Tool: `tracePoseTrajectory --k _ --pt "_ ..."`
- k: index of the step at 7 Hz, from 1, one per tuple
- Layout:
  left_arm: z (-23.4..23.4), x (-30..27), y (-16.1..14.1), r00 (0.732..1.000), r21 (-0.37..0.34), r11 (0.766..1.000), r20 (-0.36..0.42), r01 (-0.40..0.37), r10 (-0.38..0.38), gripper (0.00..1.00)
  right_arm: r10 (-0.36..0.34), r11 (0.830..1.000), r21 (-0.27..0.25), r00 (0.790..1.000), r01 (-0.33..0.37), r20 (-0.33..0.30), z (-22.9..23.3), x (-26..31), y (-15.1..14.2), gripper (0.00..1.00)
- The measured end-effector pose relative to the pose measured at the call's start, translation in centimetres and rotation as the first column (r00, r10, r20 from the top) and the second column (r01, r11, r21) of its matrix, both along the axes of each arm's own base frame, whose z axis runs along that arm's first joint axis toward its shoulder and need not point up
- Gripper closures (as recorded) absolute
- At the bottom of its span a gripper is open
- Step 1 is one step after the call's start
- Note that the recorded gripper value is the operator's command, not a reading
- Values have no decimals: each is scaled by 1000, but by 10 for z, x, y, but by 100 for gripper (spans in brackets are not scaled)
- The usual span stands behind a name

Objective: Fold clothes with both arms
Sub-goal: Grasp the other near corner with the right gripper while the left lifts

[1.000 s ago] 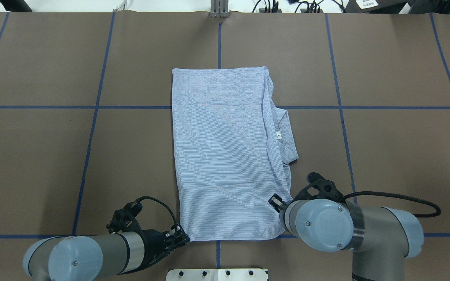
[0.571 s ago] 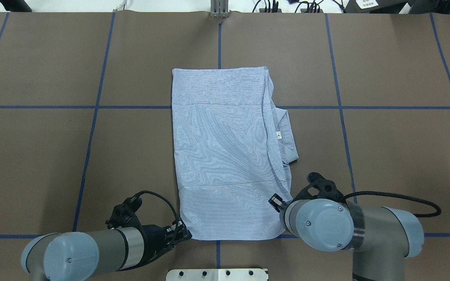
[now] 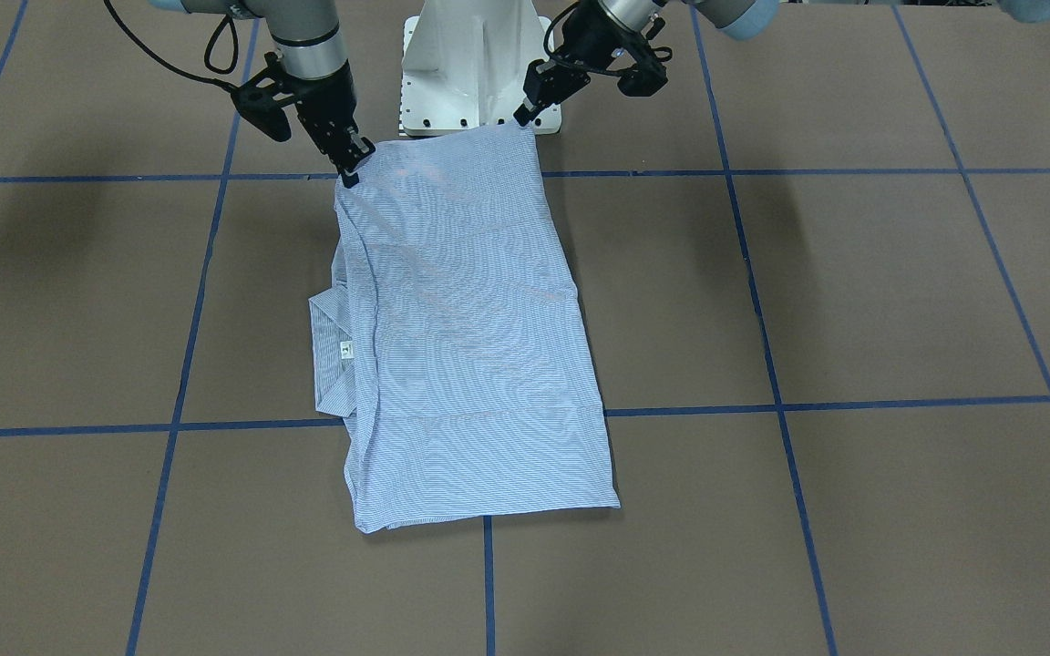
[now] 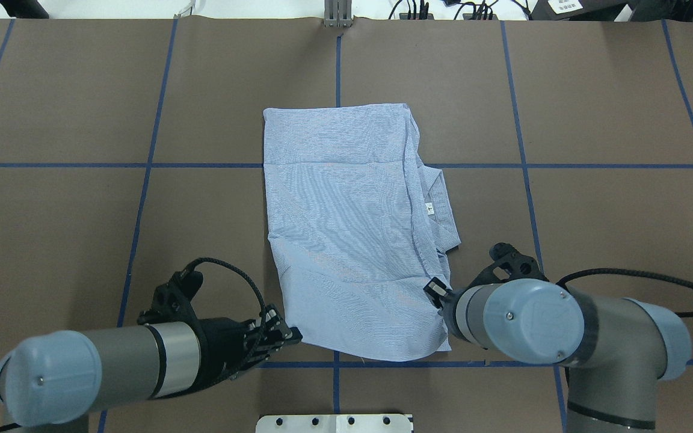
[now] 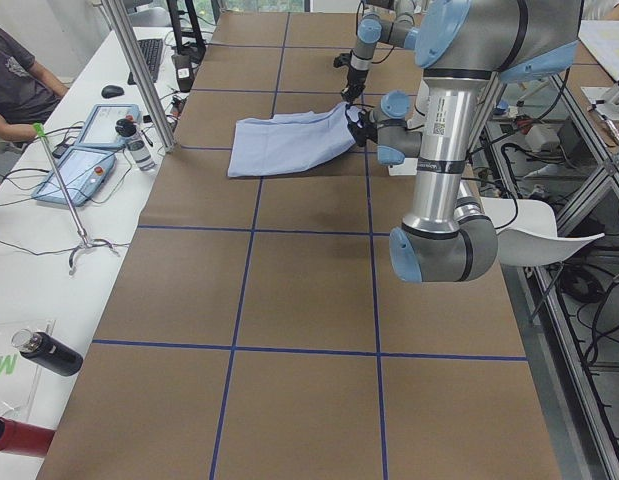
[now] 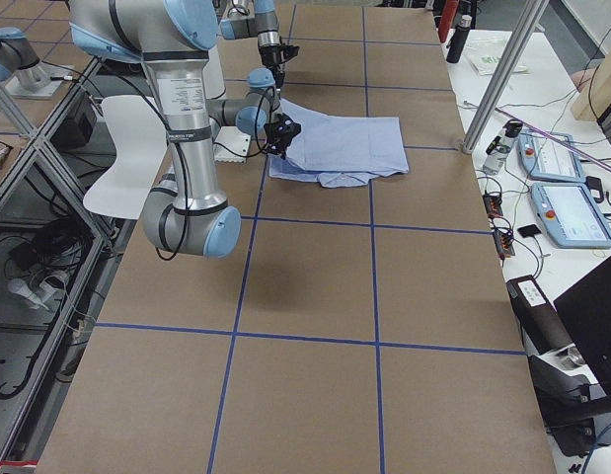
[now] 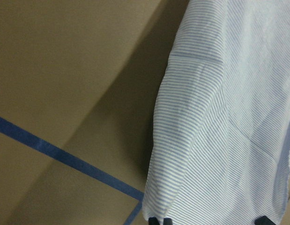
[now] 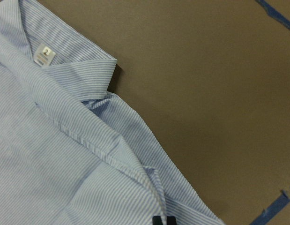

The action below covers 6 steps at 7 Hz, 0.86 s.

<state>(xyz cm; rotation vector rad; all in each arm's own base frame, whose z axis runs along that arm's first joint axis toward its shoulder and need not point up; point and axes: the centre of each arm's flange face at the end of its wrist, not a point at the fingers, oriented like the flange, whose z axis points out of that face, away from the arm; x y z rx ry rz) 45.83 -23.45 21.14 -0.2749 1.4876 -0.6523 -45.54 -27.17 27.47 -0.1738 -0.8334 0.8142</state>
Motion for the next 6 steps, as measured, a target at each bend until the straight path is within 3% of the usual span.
tracePoseTrajectory --k 3,6 --pt "-36 -47 -103 996 23 996 19 84 -85 100 -29 999 -16 999 30 43 -18 51 -78 100" --pt "-33 -70 -188 985 58 988 88 146 -150 100 -38 999 -19 998 38 40 -50 74 -172 100"
